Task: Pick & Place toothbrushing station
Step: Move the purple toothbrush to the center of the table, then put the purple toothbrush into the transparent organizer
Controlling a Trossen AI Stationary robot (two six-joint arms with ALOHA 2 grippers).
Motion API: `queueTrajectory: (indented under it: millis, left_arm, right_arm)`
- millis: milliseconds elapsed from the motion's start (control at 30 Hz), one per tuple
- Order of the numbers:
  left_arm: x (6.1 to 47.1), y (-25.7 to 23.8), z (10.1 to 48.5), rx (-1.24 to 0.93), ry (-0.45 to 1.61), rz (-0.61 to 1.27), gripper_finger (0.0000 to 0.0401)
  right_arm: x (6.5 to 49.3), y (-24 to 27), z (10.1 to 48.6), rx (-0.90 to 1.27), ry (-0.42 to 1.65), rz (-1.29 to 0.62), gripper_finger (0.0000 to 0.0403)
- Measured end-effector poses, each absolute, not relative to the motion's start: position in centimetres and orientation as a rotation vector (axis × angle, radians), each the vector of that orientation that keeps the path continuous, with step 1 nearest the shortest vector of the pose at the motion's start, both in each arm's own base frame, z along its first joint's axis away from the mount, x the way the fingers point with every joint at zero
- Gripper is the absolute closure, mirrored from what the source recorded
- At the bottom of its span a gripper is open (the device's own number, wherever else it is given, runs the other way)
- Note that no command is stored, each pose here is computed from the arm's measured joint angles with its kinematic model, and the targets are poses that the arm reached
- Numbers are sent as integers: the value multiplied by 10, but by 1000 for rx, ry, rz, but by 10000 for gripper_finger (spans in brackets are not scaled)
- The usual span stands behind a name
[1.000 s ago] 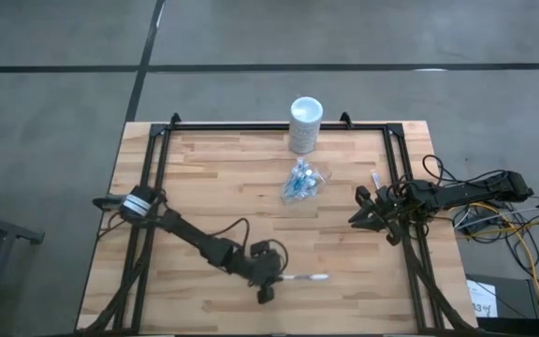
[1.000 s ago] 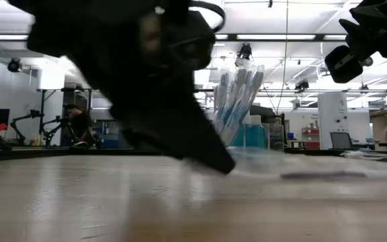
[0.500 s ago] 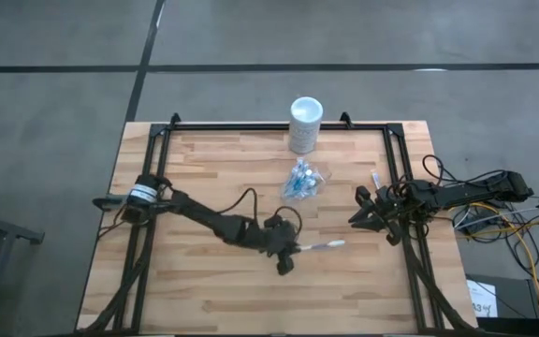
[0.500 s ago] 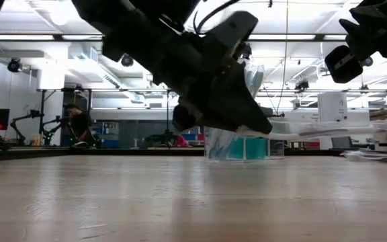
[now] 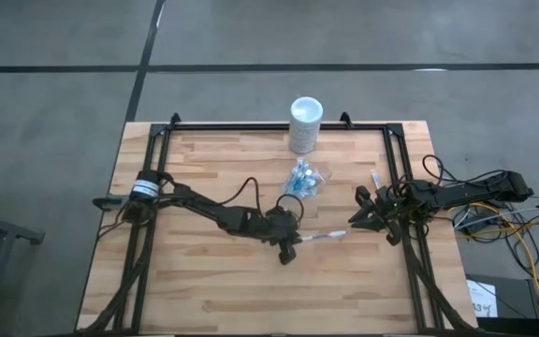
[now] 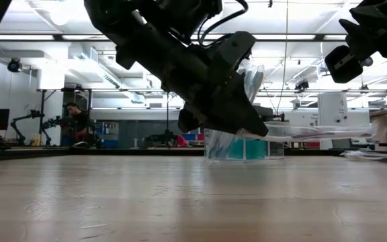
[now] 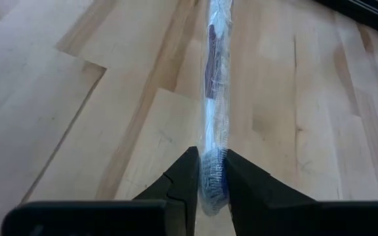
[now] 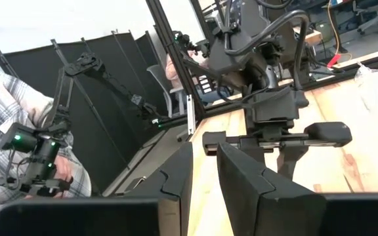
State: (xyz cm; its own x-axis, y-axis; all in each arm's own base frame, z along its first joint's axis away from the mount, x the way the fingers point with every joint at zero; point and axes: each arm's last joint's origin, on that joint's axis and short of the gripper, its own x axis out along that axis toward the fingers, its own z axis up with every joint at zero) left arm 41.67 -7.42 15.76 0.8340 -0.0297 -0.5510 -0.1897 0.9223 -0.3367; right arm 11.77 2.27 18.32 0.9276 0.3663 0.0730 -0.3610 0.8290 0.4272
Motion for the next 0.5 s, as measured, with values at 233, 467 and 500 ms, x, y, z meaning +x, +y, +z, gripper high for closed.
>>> queueTrajectory:
  millis: [233,467,500]
  left_arm:
    - [416,-74,157,-408,587,96,314]
    - [415,-73,155,-408,598,103,280]
    - [415,-73,155,-408,598,103,278]
  right_arm:
    - [118,23,183,451,12,385,335]
    - [118,23,183,451,13,386,335]
    - [118,23,183,451,12,386,335]
